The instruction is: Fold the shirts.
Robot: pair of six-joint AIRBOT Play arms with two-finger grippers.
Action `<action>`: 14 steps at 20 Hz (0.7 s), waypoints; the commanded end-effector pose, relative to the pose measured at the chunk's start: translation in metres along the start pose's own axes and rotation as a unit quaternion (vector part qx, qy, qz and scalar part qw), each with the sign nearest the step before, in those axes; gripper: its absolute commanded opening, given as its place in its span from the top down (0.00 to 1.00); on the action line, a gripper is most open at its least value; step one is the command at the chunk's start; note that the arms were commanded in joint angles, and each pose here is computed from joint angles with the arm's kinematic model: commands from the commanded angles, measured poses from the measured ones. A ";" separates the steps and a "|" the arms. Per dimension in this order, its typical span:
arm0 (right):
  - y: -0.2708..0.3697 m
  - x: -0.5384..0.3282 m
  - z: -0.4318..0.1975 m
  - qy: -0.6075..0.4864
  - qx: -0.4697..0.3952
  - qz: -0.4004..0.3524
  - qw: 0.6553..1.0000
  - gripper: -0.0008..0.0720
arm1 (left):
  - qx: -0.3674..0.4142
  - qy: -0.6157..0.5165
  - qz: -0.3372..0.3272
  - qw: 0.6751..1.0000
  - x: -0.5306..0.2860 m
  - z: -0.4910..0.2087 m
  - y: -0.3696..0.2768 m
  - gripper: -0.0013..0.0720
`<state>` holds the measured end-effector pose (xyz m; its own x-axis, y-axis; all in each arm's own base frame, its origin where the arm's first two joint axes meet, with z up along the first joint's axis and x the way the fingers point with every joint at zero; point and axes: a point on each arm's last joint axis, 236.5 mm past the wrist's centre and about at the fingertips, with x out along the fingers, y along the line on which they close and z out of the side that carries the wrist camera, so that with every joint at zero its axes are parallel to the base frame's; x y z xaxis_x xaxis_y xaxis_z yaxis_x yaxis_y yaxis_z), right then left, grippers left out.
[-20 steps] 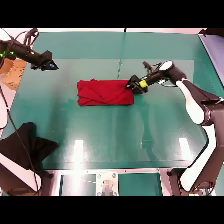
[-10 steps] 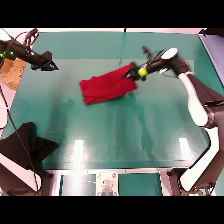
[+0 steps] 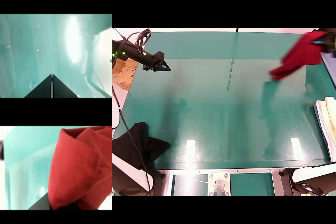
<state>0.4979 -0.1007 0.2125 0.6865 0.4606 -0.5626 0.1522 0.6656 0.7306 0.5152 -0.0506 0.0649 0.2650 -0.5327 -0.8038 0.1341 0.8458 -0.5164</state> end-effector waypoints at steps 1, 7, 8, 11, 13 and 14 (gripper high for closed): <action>-0.074 -0.092 0.029 -0.074 0.061 -0.054 0.994 0.97 | -0.001 -0.001 0.000 1.000 0.000 0.000 0.000 0.94; -0.162 -0.210 0.021 -0.151 0.143 -0.136 0.969 0.97 | -0.003 -0.001 0.000 1.000 0.000 0.000 0.000 0.94; -0.171 -0.224 0.015 -0.157 0.152 -0.151 0.964 0.97 | -0.003 -0.001 0.000 1.000 0.000 0.000 0.000 0.94; -0.181 -0.249 -0.001 -0.158 0.170 -0.169 0.958 0.97 | -0.003 0.001 0.000 1.000 0.000 0.000 0.000 0.94; -0.191 -0.255 -0.021 -0.131 0.189 -0.197 0.953 0.97 | -0.006 0.001 0.000 1.000 0.000 -0.001 0.000 0.94; -0.202 -0.261 -0.037 -0.110 0.205 -0.234 0.944 0.97 | -0.006 0.003 0.000 1.000 0.000 -0.001 0.000 0.94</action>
<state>0.3036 -0.3292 0.2152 0.7130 0.0311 -0.7004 0.5954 0.5007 0.6283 0.5152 -0.0506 0.0648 0.2646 -0.5324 -0.8040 0.1264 0.8457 -0.5184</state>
